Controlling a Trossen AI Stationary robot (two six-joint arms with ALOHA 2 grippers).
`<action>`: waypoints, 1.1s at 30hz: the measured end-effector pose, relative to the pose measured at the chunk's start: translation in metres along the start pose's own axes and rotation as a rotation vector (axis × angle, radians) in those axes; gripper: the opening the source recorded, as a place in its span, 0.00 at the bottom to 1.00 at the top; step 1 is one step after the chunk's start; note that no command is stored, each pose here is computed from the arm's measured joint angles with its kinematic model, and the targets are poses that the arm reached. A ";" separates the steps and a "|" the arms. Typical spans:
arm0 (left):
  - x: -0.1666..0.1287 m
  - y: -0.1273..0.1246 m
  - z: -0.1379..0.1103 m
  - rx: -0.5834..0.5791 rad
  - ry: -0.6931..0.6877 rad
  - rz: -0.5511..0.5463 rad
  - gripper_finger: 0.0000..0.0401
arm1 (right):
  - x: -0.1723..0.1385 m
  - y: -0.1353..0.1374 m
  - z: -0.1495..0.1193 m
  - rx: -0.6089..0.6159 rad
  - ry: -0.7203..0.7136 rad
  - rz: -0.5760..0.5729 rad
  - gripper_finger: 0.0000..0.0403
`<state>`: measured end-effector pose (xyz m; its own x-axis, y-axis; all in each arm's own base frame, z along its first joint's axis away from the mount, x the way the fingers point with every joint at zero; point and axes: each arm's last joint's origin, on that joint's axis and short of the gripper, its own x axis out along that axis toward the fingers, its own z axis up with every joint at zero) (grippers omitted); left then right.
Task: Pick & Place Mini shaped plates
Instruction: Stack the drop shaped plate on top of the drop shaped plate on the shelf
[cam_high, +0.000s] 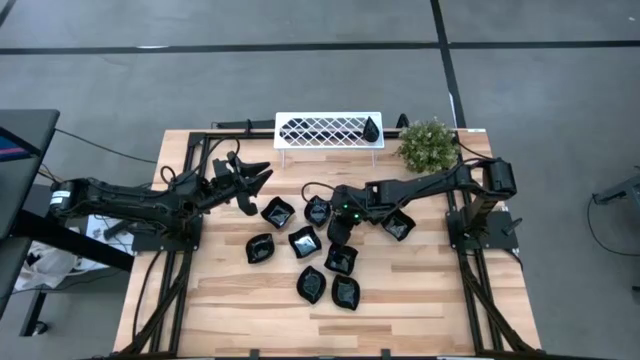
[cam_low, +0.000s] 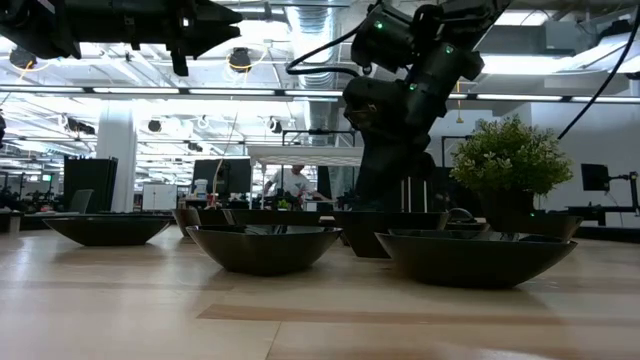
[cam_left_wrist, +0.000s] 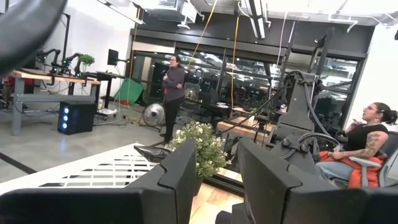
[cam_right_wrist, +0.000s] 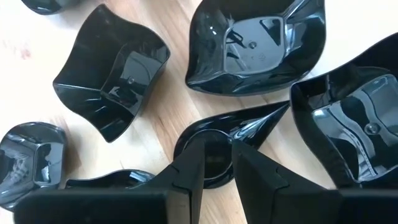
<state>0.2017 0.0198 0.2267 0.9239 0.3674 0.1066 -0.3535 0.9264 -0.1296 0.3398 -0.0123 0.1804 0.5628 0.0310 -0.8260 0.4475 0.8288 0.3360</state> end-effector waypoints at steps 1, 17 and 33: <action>0.000 0.000 0.000 0.000 0.000 0.000 0.30 | 0.000 0.000 0.000 0.000 0.000 -0.001 0.20; 0.000 0.000 0.000 0.000 0.000 0.000 0.30 | 0.000 -0.003 -0.002 0.004 -0.001 -0.067 0.20; 0.000 0.000 0.000 0.000 0.000 0.000 0.30 | 0.000 -0.003 -0.003 0.004 0.006 -0.067 0.22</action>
<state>0.2017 0.0198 0.2267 0.9238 0.3677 0.1066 -0.3538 0.9263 -0.1294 0.3366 -0.0131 0.1780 0.5271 -0.0214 -0.8495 0.4869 0.8269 0.2813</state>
